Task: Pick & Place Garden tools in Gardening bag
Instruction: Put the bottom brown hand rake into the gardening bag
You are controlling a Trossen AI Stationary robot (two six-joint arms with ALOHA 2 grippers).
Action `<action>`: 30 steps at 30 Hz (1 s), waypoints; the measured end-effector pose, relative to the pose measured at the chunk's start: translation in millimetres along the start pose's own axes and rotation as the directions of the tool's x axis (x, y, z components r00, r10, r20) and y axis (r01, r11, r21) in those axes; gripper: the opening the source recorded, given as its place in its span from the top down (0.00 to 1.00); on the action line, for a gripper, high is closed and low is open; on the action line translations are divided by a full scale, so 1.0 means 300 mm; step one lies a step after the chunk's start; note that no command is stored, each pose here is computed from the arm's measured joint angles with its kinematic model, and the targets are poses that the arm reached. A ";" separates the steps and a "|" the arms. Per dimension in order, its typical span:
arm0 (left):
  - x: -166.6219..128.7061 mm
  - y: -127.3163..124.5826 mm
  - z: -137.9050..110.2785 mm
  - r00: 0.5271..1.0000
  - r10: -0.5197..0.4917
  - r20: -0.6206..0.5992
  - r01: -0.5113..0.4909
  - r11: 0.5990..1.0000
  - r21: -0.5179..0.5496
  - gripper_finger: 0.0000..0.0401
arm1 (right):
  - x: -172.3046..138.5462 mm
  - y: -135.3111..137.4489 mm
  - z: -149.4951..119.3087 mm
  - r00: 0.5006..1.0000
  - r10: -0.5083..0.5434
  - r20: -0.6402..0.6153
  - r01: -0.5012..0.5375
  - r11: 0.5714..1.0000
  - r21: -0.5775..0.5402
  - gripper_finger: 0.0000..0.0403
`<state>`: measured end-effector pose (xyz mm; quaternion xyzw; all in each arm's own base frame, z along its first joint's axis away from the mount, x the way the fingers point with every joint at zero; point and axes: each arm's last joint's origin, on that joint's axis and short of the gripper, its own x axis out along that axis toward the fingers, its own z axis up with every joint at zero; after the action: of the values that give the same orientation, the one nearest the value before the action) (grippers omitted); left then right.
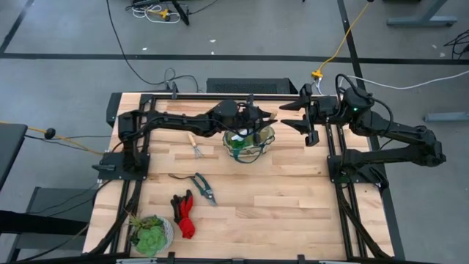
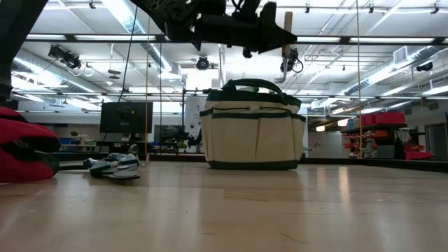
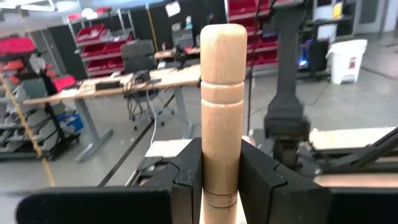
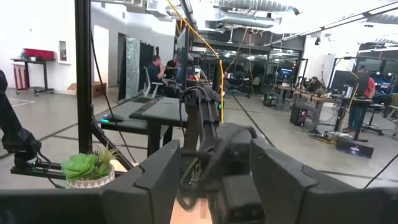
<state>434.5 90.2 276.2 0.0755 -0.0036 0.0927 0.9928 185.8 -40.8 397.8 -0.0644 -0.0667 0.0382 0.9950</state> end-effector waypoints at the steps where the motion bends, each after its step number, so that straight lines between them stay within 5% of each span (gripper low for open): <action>1: 0.004 0.005 -0.011 1.000 0.004 -0.007 -0.004 1.000 0.000 0.81 | 0.000 0.000 -0.001 1.000 0.001 -0.004 -0.001 1.000 0.001 0.52; 30: -0.007 0.007 -0.092 0.980 0.001 -0.200 -0.009 0.999 -0.038 0.81 | 0.000 0.001 -0.005 1.000 0.003 -0.015 -0.003 1.000 -0.020 0.52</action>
<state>431.9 96.0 249.1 0.0467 0.0944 0.1021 0.9892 186.1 -40.8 396.3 -0.0747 -0.0595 0.0385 0.9947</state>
